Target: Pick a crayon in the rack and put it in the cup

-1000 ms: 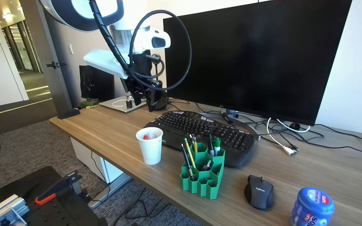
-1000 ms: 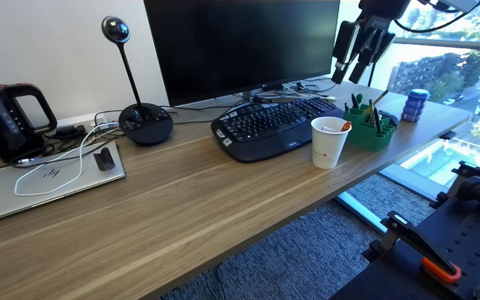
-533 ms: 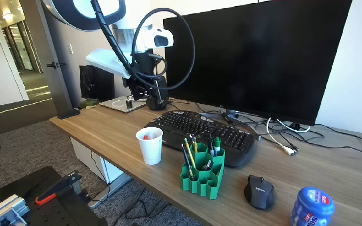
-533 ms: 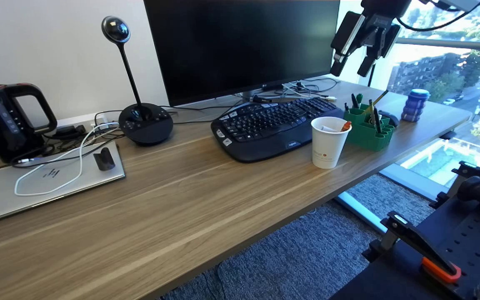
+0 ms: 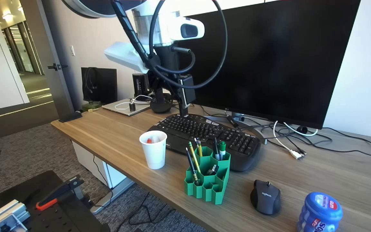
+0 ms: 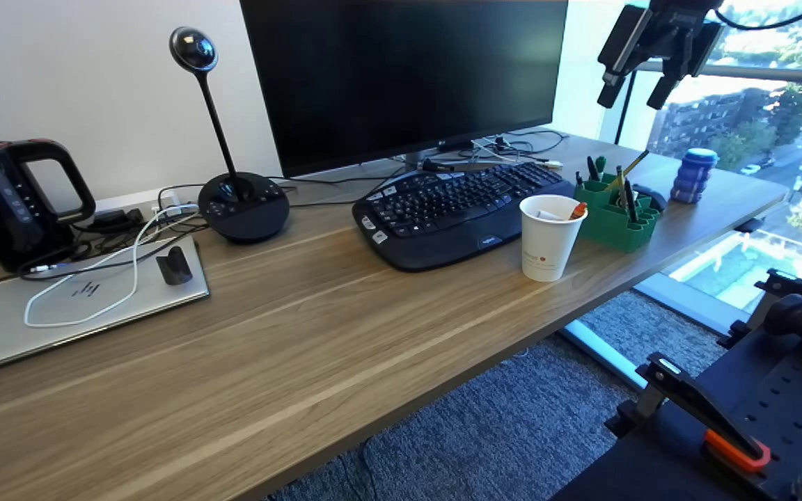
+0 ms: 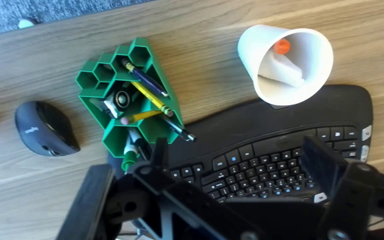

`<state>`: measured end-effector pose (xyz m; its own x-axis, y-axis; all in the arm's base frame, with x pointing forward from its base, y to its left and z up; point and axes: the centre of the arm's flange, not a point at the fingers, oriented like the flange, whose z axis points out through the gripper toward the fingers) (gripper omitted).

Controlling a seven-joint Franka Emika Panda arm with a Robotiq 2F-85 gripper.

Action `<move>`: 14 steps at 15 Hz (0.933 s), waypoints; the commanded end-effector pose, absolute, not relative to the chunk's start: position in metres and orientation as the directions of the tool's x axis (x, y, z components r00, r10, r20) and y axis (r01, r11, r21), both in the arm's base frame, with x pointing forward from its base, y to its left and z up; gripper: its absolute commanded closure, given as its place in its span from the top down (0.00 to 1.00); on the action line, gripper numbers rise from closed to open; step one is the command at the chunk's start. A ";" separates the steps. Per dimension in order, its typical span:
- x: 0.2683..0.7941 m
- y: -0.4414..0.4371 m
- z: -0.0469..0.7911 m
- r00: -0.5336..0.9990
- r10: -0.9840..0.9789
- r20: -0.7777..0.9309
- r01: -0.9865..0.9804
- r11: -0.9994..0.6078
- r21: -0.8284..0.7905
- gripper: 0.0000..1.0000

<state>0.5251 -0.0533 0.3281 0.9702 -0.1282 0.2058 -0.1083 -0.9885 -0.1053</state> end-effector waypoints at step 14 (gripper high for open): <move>0.513 -0.102 0.332 0.977 -0.210 -0.037 -0.210 -0.978 -0.001 1.00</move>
